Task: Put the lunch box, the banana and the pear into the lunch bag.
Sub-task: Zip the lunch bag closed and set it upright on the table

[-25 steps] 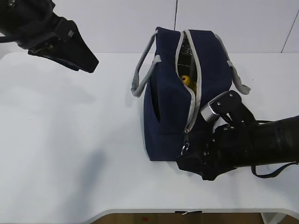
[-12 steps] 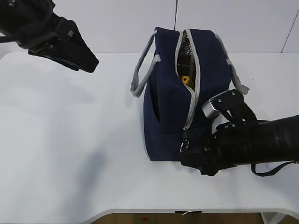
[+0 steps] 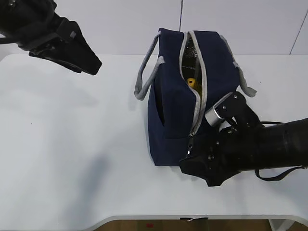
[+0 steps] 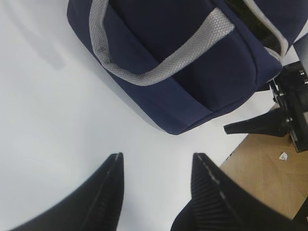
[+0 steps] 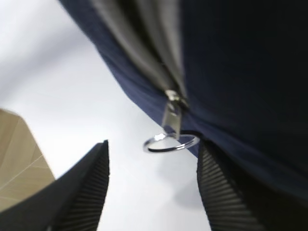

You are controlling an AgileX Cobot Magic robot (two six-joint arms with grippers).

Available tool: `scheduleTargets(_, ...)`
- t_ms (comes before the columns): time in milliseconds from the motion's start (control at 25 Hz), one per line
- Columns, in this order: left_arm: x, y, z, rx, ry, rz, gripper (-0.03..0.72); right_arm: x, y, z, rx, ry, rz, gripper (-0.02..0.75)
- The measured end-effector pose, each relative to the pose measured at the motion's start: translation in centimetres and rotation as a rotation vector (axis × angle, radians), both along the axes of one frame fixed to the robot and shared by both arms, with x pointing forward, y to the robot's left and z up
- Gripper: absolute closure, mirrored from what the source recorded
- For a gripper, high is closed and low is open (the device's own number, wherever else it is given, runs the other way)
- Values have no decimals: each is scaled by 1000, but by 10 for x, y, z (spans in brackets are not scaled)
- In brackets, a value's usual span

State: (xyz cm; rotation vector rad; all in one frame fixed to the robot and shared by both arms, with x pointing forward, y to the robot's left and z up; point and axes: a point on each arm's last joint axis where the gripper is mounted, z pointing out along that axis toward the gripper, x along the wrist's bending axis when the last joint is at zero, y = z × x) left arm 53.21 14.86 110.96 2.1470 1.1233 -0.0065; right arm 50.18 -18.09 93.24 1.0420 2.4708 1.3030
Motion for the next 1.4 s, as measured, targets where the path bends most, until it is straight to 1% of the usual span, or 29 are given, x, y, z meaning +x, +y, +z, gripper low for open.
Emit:
scheduleTargets(280, 0, 0, 0, 0, 0, 0, 338, 1, 0, 1, -11, -30, 14, 254)
scheduleTargets(400, 0, 0, -1, 1, 5, 0, 338, 2, -3, -1, -43, -30, -6, 256)
scheduleTargets(480, -1, 0, -7, 5, 20, 2, 338, 3, -3, -1, -50, -29, -13, 274)
scheduleTargets(600, -3, 1, -15, 14, 43, 4, 338, 3, -4, -2, -53, -29, -15, 335)
scheduleTargets(720, -4, 1, -17, 14, 47, 1, 339, 3, -3, -1, -47, -29, -12, 353)
scheduleTargets(800, -3, 0, -16, 1, 44, 3, 342, 2, -1, 0, -26, -32, 4, 328)
scheduleTargets(920, -3, 0, -16, -3, 42, 2, 344, 3, 1, 3, -5, -40, 17, 249)
scheduleTargets(1000, -3, 0, -16, -4, 42, 2, 346, 6, 2, 6, 1, -54, 19, 225)
scheduleTargets(1280, -3, 0, -16, -4, 42, 1, 349, 12, 4, 13, 10, -81, 20, 214)
scheduleTargets(1400, -3, 0, -16, -4, 41, 0, 349, 14, 2, 12, -8, -77, 1, 214)
